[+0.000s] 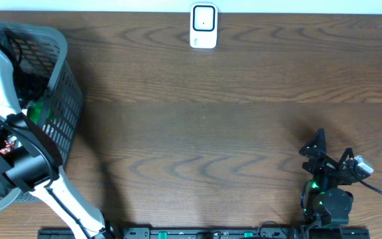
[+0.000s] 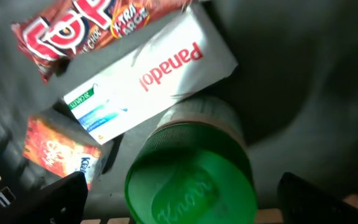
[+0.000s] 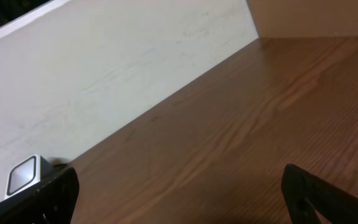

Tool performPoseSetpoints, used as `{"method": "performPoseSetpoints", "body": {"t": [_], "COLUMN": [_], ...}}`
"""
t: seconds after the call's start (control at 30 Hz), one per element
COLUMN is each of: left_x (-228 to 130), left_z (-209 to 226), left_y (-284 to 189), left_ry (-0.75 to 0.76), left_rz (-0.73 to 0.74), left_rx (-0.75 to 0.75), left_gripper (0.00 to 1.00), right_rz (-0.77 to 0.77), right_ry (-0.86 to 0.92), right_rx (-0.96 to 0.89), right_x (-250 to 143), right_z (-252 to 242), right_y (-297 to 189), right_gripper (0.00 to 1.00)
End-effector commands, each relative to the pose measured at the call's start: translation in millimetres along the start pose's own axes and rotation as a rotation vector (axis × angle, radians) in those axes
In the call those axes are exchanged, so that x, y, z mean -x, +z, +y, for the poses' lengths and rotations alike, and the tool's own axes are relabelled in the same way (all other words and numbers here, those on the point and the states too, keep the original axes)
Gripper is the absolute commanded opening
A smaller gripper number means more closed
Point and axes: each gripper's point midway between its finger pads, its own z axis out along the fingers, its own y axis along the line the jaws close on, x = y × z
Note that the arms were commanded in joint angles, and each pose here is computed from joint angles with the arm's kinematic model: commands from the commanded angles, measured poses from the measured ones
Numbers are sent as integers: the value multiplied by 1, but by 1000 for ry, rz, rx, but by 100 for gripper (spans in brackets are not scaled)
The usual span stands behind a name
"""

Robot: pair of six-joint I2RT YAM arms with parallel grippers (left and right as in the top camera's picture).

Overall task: Scan the item barcode
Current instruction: 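Reach the left gripper into the basket and grasp the green-lidded jar, then carry the jar with the left gripper and set it on the table center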

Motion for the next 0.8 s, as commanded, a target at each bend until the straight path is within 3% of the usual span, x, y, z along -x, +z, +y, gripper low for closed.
{"method": "performPoseSetpoints", "body": {"t": [0.0,0.4,0.67,0.77], "left_x": [-6,-18,-20,-20], "left_z": [3,3,3,4], "left_y": [15,58,65,64], "left_ry": [-6,-1,-1,-1], "left_rz": [24,48,49,47], "left_rx": [22,40,40,39], "left_gripper": [98,100,70,69], "right_rz": [-6,-7,-6,-6], "right_ry": [-17,-17,-17,-18], "right_rx": [-16,-17,-17,-16], "right_x": [1,1,1,1], "right_z": [-4,-4,-4,-4], "right_y": [0,0,0,0], "right_gripper": [99,99,99,99]}}
